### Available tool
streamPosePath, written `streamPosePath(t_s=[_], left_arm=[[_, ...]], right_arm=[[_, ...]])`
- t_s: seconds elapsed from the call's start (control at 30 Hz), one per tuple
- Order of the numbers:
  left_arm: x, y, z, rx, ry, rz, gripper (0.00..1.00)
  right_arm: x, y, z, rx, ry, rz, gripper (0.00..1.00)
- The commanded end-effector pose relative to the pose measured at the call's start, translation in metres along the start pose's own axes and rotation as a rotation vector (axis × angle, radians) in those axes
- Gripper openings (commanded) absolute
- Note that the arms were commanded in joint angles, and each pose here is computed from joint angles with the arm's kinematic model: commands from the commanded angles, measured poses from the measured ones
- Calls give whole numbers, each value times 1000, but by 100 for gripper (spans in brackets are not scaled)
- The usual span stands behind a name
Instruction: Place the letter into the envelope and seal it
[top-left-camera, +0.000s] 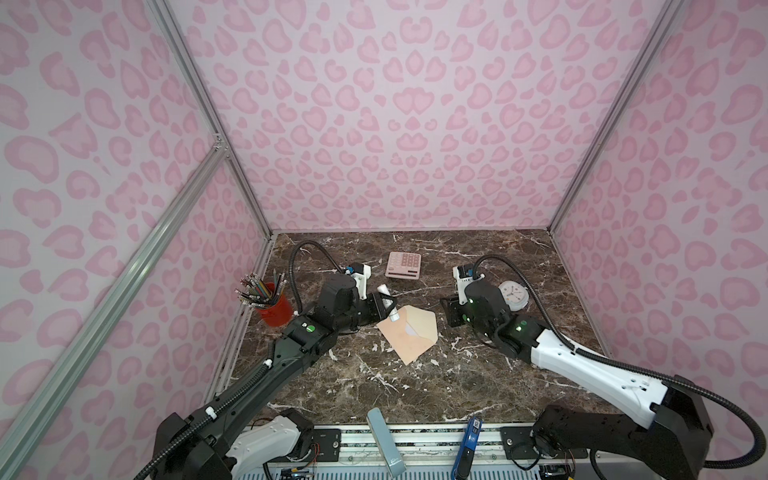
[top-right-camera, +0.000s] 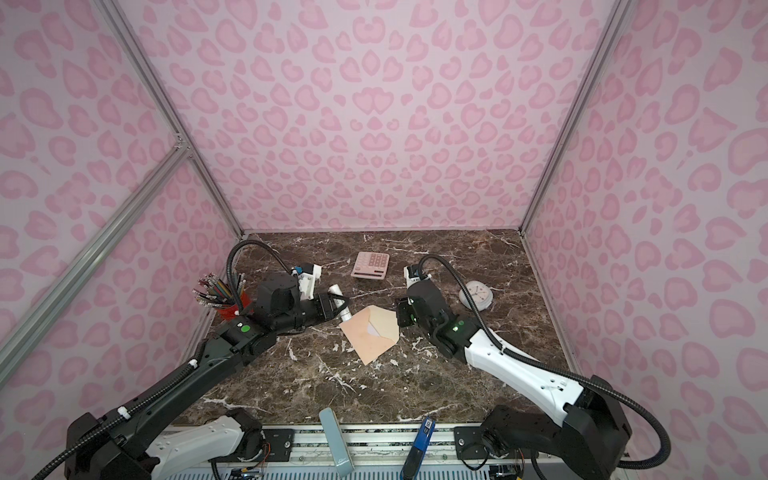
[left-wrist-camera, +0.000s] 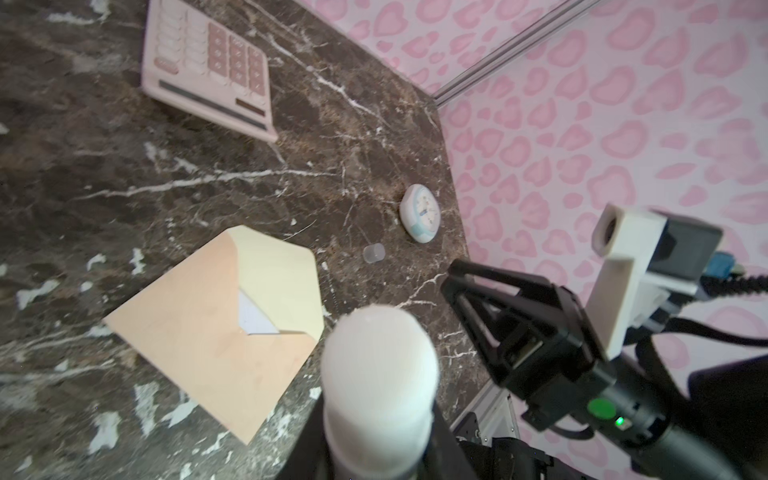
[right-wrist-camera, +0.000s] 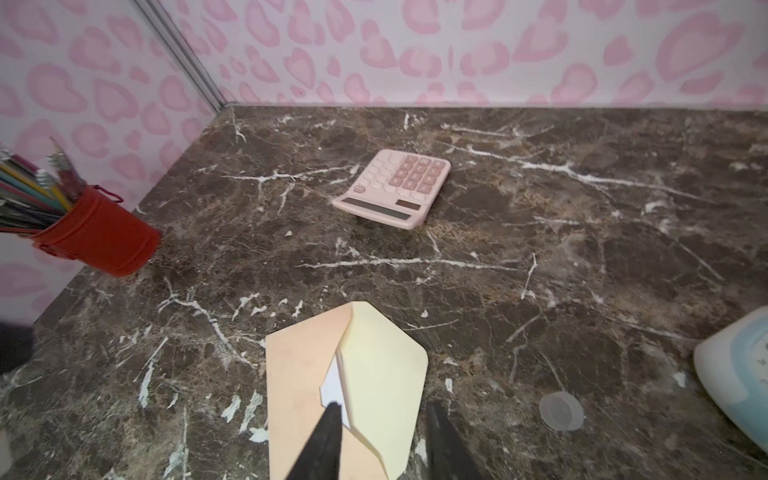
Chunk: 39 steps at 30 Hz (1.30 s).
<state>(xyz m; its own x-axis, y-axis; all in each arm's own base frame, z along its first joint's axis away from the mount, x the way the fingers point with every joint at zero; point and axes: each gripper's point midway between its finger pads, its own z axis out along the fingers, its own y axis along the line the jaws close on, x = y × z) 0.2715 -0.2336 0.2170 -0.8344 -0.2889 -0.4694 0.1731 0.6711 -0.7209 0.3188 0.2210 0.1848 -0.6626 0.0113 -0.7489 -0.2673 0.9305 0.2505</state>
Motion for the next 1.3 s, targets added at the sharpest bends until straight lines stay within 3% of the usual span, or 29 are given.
streamPosePath(t_s=[0.0, 0.1, 0.4, 0.7, 1.27], left_arm=[[13, 18, 7, -47, 50, -29, 5], [21, 32, 17, -75, 83, -54, 4], [33, 64, 40, -143, 140, -87, 4], [42, 86, 70, -167, 205, -124, 4], [52, 123, 100, -229, 333, -123, 4]], right_arm=[[36, -6, 18, -48, 268, 100, 32], [44, -10, 39, -50, 374, 150, 31], [65, -25, 78, 4, 506, 207, 28], [74, -21, 99, -83, 544, 258, 35], [83, -23, 120, -156, 618, 251, 35]])
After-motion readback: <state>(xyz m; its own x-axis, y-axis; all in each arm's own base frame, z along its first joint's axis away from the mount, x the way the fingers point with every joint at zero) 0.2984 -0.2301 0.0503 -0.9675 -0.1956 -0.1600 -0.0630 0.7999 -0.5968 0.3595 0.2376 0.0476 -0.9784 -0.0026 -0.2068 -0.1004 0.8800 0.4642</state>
